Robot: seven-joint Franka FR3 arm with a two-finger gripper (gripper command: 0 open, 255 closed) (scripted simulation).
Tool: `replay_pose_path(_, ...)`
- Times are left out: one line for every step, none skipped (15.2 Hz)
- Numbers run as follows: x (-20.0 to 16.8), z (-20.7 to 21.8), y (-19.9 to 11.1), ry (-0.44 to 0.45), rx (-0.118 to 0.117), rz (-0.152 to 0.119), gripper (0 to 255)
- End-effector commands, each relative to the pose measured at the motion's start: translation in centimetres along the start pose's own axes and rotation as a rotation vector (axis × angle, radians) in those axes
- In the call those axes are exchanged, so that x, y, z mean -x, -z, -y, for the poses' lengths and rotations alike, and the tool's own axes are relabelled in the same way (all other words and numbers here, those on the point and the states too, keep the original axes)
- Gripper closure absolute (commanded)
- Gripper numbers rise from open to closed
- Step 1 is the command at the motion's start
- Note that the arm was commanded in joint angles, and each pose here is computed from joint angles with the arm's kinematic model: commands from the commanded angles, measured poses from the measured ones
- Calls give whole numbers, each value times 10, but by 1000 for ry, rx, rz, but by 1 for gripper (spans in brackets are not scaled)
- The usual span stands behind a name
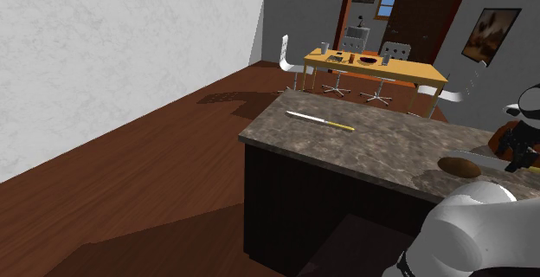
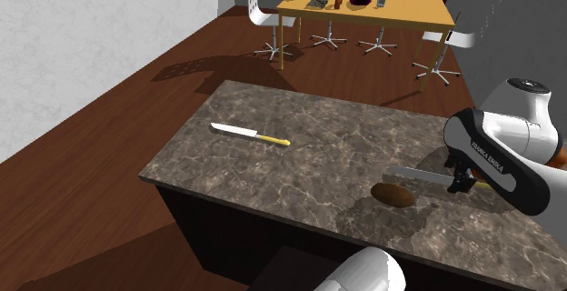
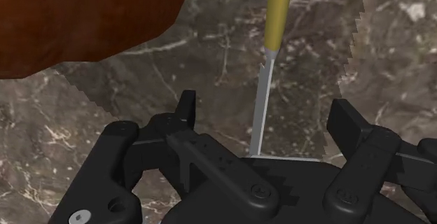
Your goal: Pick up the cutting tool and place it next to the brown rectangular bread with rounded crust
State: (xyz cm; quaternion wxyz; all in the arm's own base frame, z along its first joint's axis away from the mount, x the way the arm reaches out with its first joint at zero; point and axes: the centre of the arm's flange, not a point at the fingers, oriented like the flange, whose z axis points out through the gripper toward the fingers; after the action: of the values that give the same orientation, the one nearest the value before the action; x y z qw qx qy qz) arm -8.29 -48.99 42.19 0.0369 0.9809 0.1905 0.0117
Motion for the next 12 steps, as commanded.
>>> replay_pose_path(0, 0, 0, 0, 0, 0, 0)
replay_pose_path(0, 0, 13, 0, 0, 0, 0)
replay_pose_path(0, 0, 26, 0, 0, 0, 0)
replay_pose_path(0, 0, 40, 0, 0, 0, 0)
replay_pose_path(0, 0, 50, 0, 0, 0, 0)
replay_pose_path(0, 0, 50, 0, 0, 0, 0)
replay_pose_path(0, 0, 50, 0, 0, 0, 0)
replay_pose_path(0, 0, 50, 0, 0, 0, 0)
replay_pose_path(0, 0, 50, 0, 0, 0, 0)
replay_pose_path(0, 0, 50, 0, 0, 0, 0)
replay_pose_path(0, 0, 50, 0, 0, 0, 0)
replay_pose_path(0, 0, 50, 0, 0, 0, 0)
